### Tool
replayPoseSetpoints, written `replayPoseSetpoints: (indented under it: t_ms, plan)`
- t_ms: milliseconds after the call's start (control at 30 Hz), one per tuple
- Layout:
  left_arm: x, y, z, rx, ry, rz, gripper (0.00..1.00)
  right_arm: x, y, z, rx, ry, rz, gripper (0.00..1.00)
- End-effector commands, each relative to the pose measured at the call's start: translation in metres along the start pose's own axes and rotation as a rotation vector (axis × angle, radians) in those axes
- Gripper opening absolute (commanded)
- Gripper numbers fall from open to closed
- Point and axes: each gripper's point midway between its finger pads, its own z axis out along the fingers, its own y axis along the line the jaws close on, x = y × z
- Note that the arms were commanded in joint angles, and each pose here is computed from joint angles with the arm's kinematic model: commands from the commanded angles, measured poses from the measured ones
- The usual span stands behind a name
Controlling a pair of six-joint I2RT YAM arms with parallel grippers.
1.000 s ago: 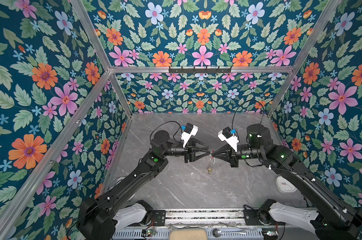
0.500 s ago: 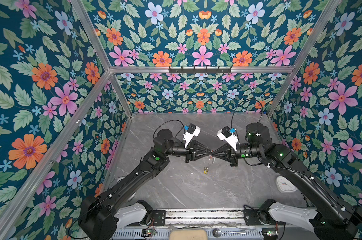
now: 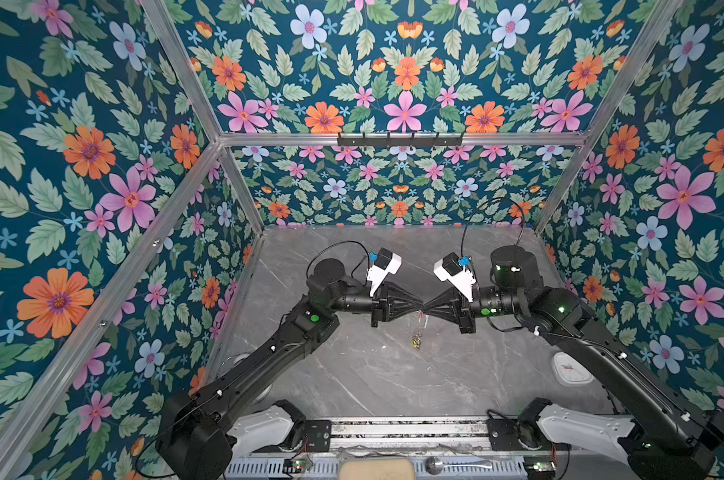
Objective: Remove the keys from the keyring
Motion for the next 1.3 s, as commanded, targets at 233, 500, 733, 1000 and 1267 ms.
replayPoseSetpoints:
  t_ms: [233,500,733,1000,1267]
  plan:
    - [0.003,-0.009,0.001,0.044,0.020,0.012,0.04,-0.014,-0.005,-0.002,0.038,-0.053,-0.030,0.00]
    - [-0.013,-0.012,-0.002,-0.010,-0.064,0.088,0.00,-0.022,-0.004,-0.003,0.035,-0.112,-0.040,0.19]
    - [-0.022,-0.017,-0.005,-0.022,-0.101,0.141,0.00,-0.027,0.003,-0.012,0.040,-0.214,-0.092,0.49]
    - [-0.025,-0.022,-0.007,-0.007,-0.123,0.153,0.00,-0.022,0.006,-0.020,0.031,-0.281,-0.104,0.55]
    - [-0.024,-0.030,-0.007,0.043,-0.123,0.150,0.00,-0.022,0.019,-0.027,-0.153,-0.263,-0.068,0.55]
